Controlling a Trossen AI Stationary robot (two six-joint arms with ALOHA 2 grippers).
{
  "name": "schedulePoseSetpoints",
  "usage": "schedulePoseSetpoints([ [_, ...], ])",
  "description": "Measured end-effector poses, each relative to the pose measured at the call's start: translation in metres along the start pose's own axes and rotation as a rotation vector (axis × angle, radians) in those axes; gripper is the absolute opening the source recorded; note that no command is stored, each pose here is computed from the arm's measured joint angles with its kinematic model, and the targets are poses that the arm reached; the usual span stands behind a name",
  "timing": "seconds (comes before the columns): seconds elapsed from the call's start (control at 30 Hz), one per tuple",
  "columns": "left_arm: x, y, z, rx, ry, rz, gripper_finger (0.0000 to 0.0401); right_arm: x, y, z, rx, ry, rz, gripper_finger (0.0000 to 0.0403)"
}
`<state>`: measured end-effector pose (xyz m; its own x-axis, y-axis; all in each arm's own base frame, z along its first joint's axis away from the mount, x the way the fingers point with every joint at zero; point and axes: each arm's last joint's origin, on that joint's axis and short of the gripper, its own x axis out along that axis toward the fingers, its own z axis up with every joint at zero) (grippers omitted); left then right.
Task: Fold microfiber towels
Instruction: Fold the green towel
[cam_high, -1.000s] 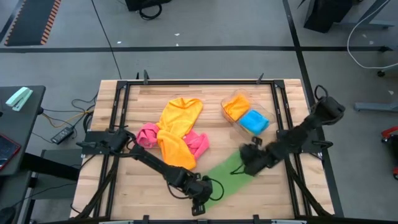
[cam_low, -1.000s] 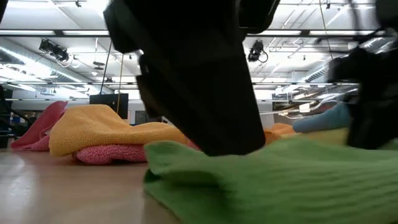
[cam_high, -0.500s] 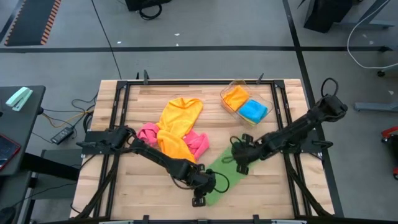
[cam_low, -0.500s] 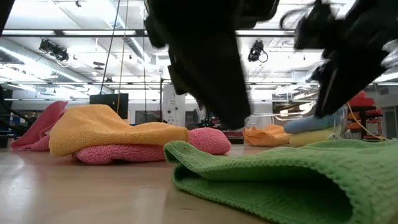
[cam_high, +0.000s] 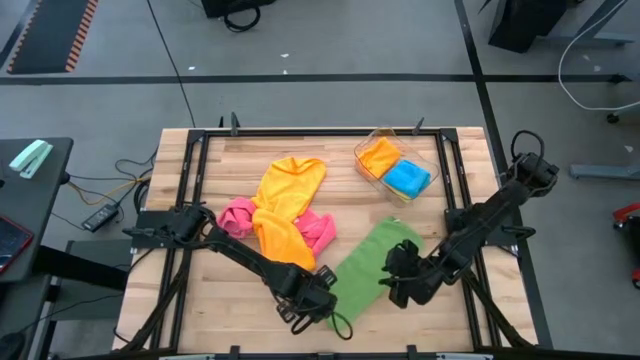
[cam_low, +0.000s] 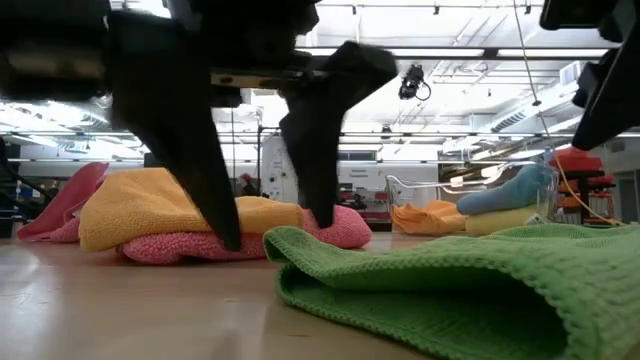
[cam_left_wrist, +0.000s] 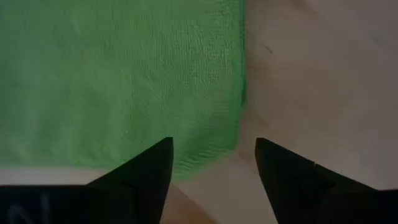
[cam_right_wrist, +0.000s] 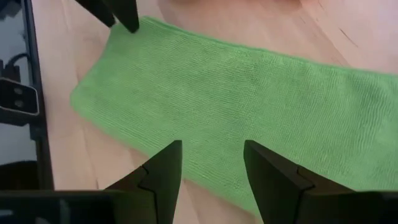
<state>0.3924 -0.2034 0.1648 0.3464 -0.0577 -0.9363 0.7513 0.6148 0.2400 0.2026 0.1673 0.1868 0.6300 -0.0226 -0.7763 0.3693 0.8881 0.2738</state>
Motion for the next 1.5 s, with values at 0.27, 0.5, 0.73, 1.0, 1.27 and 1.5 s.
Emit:
schedulePoseSetpoints([
  [0.27,0.013,0.004,-0.010,0.168,-0.010,0.018,0.0220,-0.002,0.002,-0.003,0.086,-0.012,0.003,0.0181],
  [0.5,0.016,0.003,-0.009,0.249,-0.067,-0.021,0.0165,-0.002,0.005,-0.001,0.114,-0.026,0.036,0.0181],
  [0.73,0.028,-0.001,-0.006,0.277,-0.114,-0.074,0.0113,-0.004,0.014,0.001,0.152,-0.057,0.118,0.0181],
  [1.0,0.026,-0.001,-0.007,0.104,-0.093,-0.108,0.0013,-0.013,0.028,-0.009,0.140,-0.063,0.228,0.0181],
  [1.27,-0.007,0.049,-0.012,-0.382,-0.221,-0.292,0.0010,-0.024,0.038,-0.028,0.023,-0.056,0.289,0.0181],
  [1.5,-0.025,0.092,-0.019,-0.666,-0.292,-0.358,0.0007,-0.011,0.049,-0.024,0.018,-0.109,0.258,0.0181],
])
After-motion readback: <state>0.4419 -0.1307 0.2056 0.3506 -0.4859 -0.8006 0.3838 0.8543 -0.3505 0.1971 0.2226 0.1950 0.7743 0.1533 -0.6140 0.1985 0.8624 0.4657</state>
